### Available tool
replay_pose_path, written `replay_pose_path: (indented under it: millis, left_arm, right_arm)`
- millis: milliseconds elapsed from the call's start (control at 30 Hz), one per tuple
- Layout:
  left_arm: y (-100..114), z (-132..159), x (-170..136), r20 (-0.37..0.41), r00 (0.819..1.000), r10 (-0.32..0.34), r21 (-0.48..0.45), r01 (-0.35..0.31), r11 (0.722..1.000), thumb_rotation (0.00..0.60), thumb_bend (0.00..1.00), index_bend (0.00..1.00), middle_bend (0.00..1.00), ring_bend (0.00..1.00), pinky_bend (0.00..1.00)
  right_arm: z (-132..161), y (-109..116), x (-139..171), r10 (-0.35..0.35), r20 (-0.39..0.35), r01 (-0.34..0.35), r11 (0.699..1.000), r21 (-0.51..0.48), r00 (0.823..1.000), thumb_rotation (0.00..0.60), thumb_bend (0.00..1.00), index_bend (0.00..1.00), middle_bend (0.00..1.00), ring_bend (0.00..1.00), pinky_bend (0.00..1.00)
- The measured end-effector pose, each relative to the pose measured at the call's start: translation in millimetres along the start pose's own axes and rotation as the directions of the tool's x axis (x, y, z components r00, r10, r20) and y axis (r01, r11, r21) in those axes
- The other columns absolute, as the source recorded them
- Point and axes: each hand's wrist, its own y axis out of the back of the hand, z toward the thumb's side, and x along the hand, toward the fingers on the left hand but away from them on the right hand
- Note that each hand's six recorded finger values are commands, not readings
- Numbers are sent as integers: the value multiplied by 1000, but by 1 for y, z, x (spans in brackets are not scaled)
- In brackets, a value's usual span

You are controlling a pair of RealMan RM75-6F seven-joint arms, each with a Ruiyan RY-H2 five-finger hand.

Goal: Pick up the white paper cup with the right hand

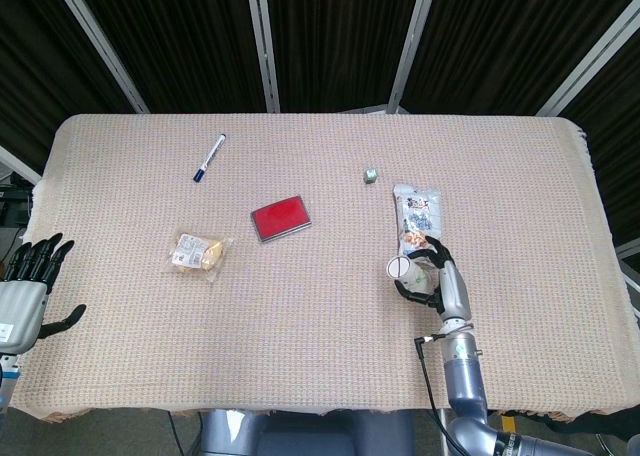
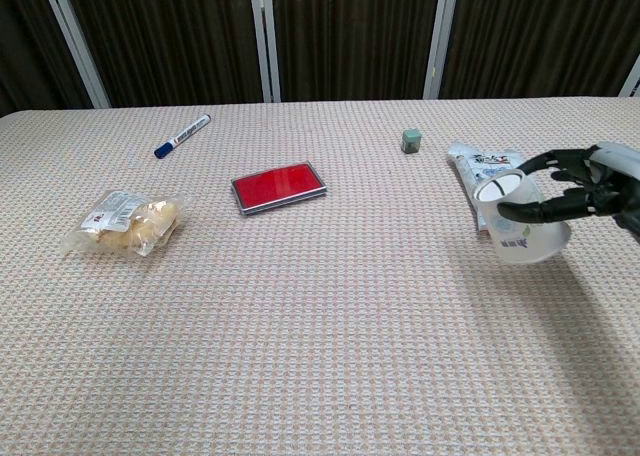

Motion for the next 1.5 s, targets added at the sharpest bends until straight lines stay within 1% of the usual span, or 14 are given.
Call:
replay_pose_path:
  millis: [167, 400, 500, 600, 800, 900, 1067, 1133, 1233, 1333, 1433, 1500]
  left_arm:
    - [0, 0, 0, -1, 1000, 1, 1, -1, 1000, 600, 186, 0, 0, 0, 0]
    - [0, 0, 0, -2, 1000, 1, 1, -1, 1000, 600, 185, 0, 0, 0, 0]
    - [0, 0, 0, -2, 1000, 1, 2, -1, 1000, 600, 186, 0, 0, 0, 0]
    - [0, 0, 0, -3, 1000, 0, 2, 0, 1000, 600, 187, 0, 0, 0, 0]
    - [0, 0, 0, -4, 1000, 0, 4, 0, 1000, 600, 186, 0, 0, 0, 0]
    - [0, 0, 0, -4, 1000, 1, 4, -1, 1000, 600, 186, 0, 0, 0, 0]
    - [0, 0, 0, -5, 1000, 1, 3, -1, 1000, 600, 187, 0, 0, 0, 0]
    - [0, 0, 0, -5, 1000, 2, 3, -2, 1000, 600, 187, 0, 0, 0, 0]
    - [0, 0, 0, -5, 1000, 3, 4, -3, 1000, 600, 186, 0, 0, 0, 0]
    - [0, 0, 0, -5, 1000, 3, 4, -3, 1000, 600, 186, 0, 0, 0, 0]
    - [0, 0, 0, -6, 1000, 4, 6, -4, 1000, 600, 187, 0, 0, 0, 0]
    - [0, 0, -1, -6, 1000, 4, 6, -4, 1000, 600, 187, 0, 0, 0, 0]
  right_arm:
    - [-22, 0, 3, -9, 36, 7, 999, 36, 999, 600, 161, 449, 72, 0, 0]
    - [-38, 3, 5, -43, 61, 39, 997, 70, 997, 600, 167, 443, 70, 0, 0]
    - [-43, 8, 6, -68, 61, 62, 993, 101, 996, 600, 172, 410, 64, 0, 0]
    - [-45, 12, 9, -91, 63, 84, 991, 109, 994, 600, 182, 364, 43, 0, 0]
    - [-51, 24, 14, -126, 50, 117, 980, 161, 991, 600, 200, 274, 2, 0, 0]
    - [-51, 29, 19, -135, 38, 125, 975, 184, 990, 600, 200, 220, 0, 0, 0]
    - [-48, 40, 27, -141, 9, 135, 965, 224, 990, 600, 192, 201, 0, 0, 0]
    - [-45, 45, 29, -146, -9, 144, 958, 249, 989, 600, 180, 176, 0, 0, 0]
    - [-37, 58, 31, -163, -55, 172, 934, 313, 985, 600, 141, 135, 0, 0, 0]
    - [-29, 75, 31, -179, -95, 202, 895, 397, 979, 600, 109, 97, 0, 0, 0]
    - [-18, 94, 30, -192, -121, 226, 839, 495, 974, 600, 88, 72, 0, 0, 0]
    - [-10, 109, 31, -199, -137, 242, 784, 572, 970, 600, 84, 69, 0, 0, 0]
